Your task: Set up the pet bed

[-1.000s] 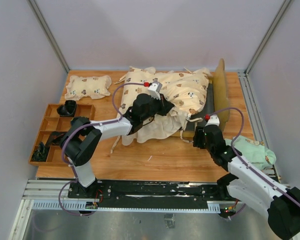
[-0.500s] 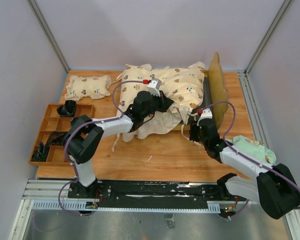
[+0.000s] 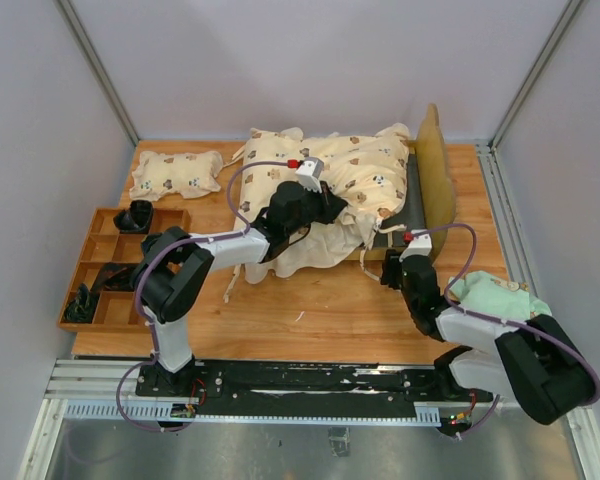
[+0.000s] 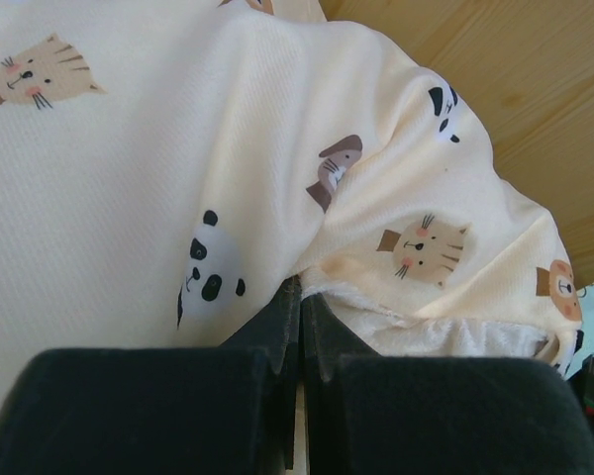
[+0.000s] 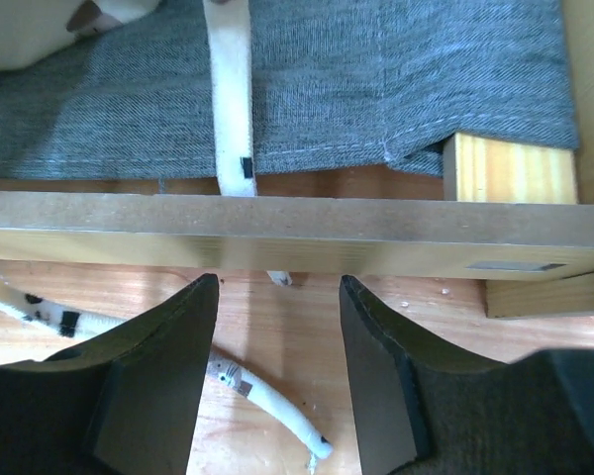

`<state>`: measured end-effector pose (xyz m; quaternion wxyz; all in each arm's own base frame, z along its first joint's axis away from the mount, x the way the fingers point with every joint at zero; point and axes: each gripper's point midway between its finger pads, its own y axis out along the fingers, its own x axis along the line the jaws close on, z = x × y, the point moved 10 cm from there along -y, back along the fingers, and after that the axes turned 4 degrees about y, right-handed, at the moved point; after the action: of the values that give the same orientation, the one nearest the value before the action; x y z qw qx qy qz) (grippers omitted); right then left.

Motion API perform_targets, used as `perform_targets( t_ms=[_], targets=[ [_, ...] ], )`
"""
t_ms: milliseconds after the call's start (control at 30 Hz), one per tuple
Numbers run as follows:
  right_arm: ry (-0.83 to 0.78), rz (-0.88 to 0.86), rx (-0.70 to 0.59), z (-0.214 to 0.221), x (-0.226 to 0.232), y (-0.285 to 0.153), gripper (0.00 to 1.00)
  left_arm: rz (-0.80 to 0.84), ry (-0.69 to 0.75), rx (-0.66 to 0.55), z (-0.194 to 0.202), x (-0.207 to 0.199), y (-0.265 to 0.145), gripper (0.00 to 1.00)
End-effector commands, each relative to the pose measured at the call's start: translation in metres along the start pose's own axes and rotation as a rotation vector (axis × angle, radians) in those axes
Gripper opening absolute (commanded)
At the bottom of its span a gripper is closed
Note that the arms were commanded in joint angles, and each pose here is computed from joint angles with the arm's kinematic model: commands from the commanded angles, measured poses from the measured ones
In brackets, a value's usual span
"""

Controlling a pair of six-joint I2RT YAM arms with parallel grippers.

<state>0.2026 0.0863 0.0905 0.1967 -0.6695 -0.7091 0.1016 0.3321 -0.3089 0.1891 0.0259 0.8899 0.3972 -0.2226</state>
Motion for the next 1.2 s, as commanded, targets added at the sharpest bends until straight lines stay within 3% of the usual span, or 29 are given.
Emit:
perform_targets(
  t_ms=[0, 100, 167, 333, 600, 733, 900, 967, 1100, 1167],
  targets=[
    [0.016, 0.006, -0.069, -0.006, 0.004, 0.014, 0.54, -0.032, 0.0, -0.05, -0.012, 0.008, 0.006, 0.0],
    [0.032, 0.011, -0.062, -0.006, 0.007, 0.021, 0.53, -0.032, 0.0, -0.051, -0.013, 0.009, 0.005, 0.0],
    [0.035, 0.022, -0.075, -0.006, 0.007, 0.025, 0.47, -0.03, -0.002, -0.05, -0.013, 0.009, 0.005, 0.0],
    [0.039, 0.027, -0.103, -0.005, 0.003, 0.018, 0.02, -0.004, -0.04, -0.039, -0.012, 0.005, 0.003, 0.0],
    [0.091, 0.175, 0.236, 0.0, -0.01, -0.032, 0.0, 0.12, -0.164, -0.064, -0.014, -0.01, -0.003, 0.0],
    [0.162, 0.151, 0.287, 0.001, -0.012, -0.058, 0.0, 0.171, -0.234, -0.071, -0.01, -0.013, -0.001, 0.0],
    [0.315, 0.128, 0.248, -0.012, -0.014, -0.091, 0.0, 0.199, -0.259, -0.064, -0.005, -0.017, 0.002, 0.02],
    [0.35, 0.066, 0.239, -0.011, -0.013, -0.102, 0.0, 0.186, -0.25, -0.075, -0.007, -0.016, -0.001, 0.05],
    [0.359, 0.0, 0.234, -0.007, -0.017, -0.121, 0.0, 0.153, -0.186, -0.113, -0.013, -0.018, -0.013, 0.23],
    [0.352, 0.003, 0.215, -0.009, -0.02, -0.127, 0.0, 0.137, -0.169, -0.127, -0.018, -0.02, -0.02, 0.39]
  ],
)
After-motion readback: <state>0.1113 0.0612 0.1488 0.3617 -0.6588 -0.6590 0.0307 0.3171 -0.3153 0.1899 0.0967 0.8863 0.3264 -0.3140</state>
